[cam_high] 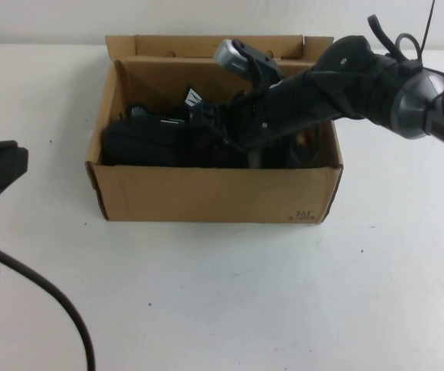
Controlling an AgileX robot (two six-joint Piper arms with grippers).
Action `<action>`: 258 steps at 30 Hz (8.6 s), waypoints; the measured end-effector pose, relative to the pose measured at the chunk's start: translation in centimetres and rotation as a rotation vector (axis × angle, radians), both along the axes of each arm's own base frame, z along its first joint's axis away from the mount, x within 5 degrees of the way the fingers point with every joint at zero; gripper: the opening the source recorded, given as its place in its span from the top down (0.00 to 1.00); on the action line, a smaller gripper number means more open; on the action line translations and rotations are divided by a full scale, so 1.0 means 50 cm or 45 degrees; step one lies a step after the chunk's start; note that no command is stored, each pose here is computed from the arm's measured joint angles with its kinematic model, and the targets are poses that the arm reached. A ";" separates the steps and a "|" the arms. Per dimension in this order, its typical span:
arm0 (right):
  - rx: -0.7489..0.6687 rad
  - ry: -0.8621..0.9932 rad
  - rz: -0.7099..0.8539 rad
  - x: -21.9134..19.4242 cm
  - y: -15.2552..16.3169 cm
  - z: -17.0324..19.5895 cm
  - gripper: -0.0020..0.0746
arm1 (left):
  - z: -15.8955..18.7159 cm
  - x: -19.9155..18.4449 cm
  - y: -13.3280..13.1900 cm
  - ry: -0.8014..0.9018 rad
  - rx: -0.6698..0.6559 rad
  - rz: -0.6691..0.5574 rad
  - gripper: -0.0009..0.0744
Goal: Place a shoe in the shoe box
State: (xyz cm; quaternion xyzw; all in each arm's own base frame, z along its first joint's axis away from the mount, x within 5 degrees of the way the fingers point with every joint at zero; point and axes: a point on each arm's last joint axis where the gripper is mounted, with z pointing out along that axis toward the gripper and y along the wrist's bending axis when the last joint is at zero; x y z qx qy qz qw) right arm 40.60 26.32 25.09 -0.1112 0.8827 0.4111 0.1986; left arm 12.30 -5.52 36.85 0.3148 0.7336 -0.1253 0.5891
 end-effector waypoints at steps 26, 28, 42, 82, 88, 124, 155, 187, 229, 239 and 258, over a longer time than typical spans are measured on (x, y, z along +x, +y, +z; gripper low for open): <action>-0.014 0.099 0.037 -0.001 -0.023 -0.004 0.97 | 0.001 0.001 0.000 0.004 -0.020 0.008 0.99; -0.017 0.106 0.039 -0.002 -0.023 -0.004 0.97 | 0.001 0.001 0.000 0.005 -0.022 0.009 0.99; -0.084 0.133 0.036 -0.004 -0.029 -0.009 0.97 | 0.001 0.001 0.000 0.017 -0.039 0.015 0.99; -0.115 -0.234 0.087 -0.053 -0.064 0.155 0.43 | 0.003 0.003 0.002 0.002 -0.048 0.034 0.99; -0.153 -0.300 0.127 -0.052 -0.065 0.154 0.75 | 0.003 0.003 0.002 0.002 -0.044 0.035 0.99; -0.223 -1.444 -0.460 -0.617 -0.424 0.288 0.99 | -0.101 -0.160 0.045 -0.065 -0.127 0.271 0.99; -0.373 -1.164 -0.328 -0.686 -0.450 -0.027 1.00 | -0.149 -0.132 0.050 -0.061 -0.129 0.329 0.99; -0.399 -1.084 -0.252 -0.693 -0.446 -0.040 1.00 | -0.300 -0.143 0.099 -0.180 -0.377 0.697 0.99; -0.400 -1.081 -0.249 -0.693 -0.446 -0.041 1.00 | -0.396 -0.142 0.102 0.147 -0.269 0.763 0.99; -0.461 -1.171 -0.527 -0.704 -0.476 -0.027 1.00 | -0.396 -0.142 0.102 0.146 -0.267 0.764 0.99; -0.532 -1.133 -0.835 -0.710 -0.505 -0.024 1.00 | -0.397 -0.142 0.102 0.147 -0.263 0.764 0.99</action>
